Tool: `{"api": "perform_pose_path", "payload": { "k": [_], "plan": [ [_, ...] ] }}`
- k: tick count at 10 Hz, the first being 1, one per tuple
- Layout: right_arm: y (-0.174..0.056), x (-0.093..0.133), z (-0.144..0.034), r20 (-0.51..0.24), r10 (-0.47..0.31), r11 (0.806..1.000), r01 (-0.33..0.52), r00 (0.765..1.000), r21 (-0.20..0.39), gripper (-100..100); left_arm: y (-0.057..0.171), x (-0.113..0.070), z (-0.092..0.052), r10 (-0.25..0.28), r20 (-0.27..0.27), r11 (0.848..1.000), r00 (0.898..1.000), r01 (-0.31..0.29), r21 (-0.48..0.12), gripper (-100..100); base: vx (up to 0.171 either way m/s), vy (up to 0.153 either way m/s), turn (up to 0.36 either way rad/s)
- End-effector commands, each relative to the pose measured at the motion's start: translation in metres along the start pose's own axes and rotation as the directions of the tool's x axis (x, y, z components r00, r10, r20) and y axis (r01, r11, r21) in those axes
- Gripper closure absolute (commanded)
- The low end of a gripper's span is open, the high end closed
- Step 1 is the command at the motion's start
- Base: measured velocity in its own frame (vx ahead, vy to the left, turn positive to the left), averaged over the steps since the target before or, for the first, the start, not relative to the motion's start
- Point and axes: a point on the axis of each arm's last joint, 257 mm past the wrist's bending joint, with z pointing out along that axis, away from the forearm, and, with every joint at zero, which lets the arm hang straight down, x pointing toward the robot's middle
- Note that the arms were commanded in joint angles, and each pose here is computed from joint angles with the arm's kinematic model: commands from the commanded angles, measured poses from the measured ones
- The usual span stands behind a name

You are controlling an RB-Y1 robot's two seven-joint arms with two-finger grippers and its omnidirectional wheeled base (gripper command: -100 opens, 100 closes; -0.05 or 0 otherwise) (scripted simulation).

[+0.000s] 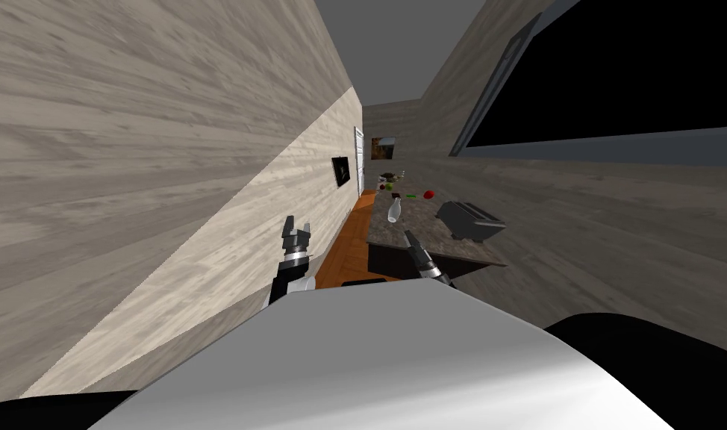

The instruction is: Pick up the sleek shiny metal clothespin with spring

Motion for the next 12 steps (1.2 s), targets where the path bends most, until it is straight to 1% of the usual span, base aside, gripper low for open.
{"api": "perform_pose_path", "payload": {
  "k": [1,7,8,9,10,11,12],
  "plan": [
    [0.0,0.002,-0.001,-0.003,-0.001,1.0,0.001,1.0,0.002,-100,0.0,0.0,0.0,0.0,0.0,1.0,1.0,0.0,0.0,0,0.0,0.0,0.0],
    [0.0,0.002,-0.001,-0.003,-0.001,1.0,0.001,1.0,0.002,-100,0.0,0.0,0.0,0.0,0.0,1.0,1.0,0.0,0.0,0,-0.001,-0.002,-0.005],
    [-0.005,0.004,-0.002,-0.036,-0.075,0.997,0.075,0.997,-0.002,-100,0.0,0.0,0.0,0.0,0.0,1.0,1.0,0.0,0.0,0,0.004,0.028,-0.006],
    [-0.009,0.005,-0.002,-0.058,-0.123,0.992,0.123,0.991,-0.007,-100,0.0,0.0,0.0,0.0,0.0,1.0,1.0,0.0,0.0,0,-0.006,0.06,-0.051],
    [-0.014,0.005,-0.002,-0.081,-0.178,0.984,0.178,0.981,-0.013,-100,0.0,0.0,0.0,0.0,0.0,1.0,1.0,0.0,0.0,0,-0.002,0.099,-0.059],
    [-0.02,0.005,-0.003,-0.106,-0.237,0.971,0.236,0.966,-0.02,-100,0.0,0.0,0.0,0.0,0.0,1.0,1.0,0.0,0.0,0,-0.003,0.108,-0.066],
    [-0.02,0.007,-0.003,-0.113,-0.251,0.968,0.25,0.961,-0.024,-100,0.0,0.0,0.0,0.0,0.0,1.0,1.0,0.0,0.0,0,-0.005,0.068,0.01]
  ]
}}
